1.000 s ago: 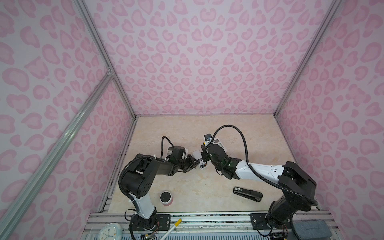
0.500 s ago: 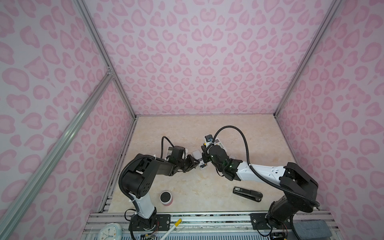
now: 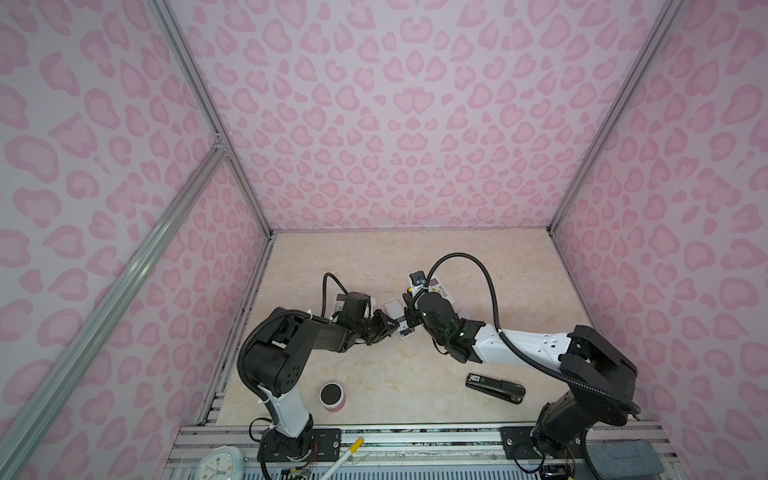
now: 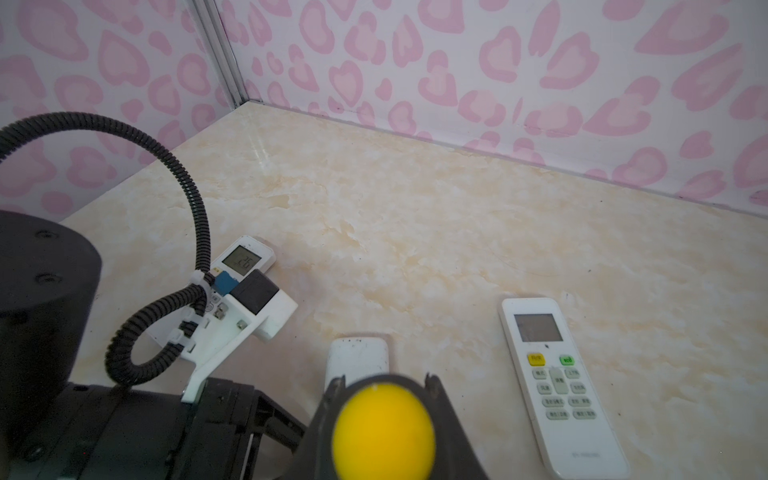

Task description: Unload the batteries from the remote control

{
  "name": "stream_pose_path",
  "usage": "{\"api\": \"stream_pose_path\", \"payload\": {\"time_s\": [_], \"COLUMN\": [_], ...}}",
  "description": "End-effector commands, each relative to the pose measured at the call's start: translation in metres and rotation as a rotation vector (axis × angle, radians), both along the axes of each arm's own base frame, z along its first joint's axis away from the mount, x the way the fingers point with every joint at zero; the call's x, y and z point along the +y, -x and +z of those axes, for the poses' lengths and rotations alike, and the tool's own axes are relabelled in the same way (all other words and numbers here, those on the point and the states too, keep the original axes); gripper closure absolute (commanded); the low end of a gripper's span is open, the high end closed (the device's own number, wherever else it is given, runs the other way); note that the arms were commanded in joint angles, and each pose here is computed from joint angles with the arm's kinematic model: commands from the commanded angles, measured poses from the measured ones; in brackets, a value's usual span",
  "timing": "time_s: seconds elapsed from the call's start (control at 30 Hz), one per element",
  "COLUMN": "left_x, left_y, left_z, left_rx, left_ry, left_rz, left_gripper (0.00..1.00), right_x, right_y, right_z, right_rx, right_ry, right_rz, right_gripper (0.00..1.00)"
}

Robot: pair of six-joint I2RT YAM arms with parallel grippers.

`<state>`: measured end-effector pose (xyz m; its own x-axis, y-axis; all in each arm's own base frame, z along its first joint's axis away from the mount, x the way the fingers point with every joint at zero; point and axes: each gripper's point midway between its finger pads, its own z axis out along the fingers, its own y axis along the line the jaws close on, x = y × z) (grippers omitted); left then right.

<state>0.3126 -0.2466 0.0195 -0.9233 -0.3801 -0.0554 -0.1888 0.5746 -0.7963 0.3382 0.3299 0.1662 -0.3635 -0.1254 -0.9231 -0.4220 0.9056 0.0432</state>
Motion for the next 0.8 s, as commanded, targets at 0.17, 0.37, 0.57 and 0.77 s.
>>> {"api": "stream_pose_path", "payload": {"time_s": [0.17,0.37,0.57,0.77], "left_x": [0.014,0.015,0.017,0.019], "left_y": [0.015,0.019,0.022,0.025], "left_z": [-0.027,-0.032,-0.034,-0.036], "left_rx": [0.093,0.108,0.118,0.124], "left_ry": [-0.091,-0.092,-0.092,-0.095], "left_rz": [0.024,0.028,0.034,0.034], "left_gripper": [0.76,0.76,0.76,0.76], "right_x": [-0.001,-0.009,-0.022,-0.038], "right_y": [-0.001,-0.004,-0.013,-0.021], "right_z": [-0.010,-0.008,-0.014,-0.017], "right_rx": [0.014,0.071,0.146,0.176], "right_ry": [0.000,-0.166,-0.370,-0.527], "right_rz": [-0.009,-0.043,-0.088,-0.116], "right_gripper": [1.00,1.00,1.00,1.00]}}
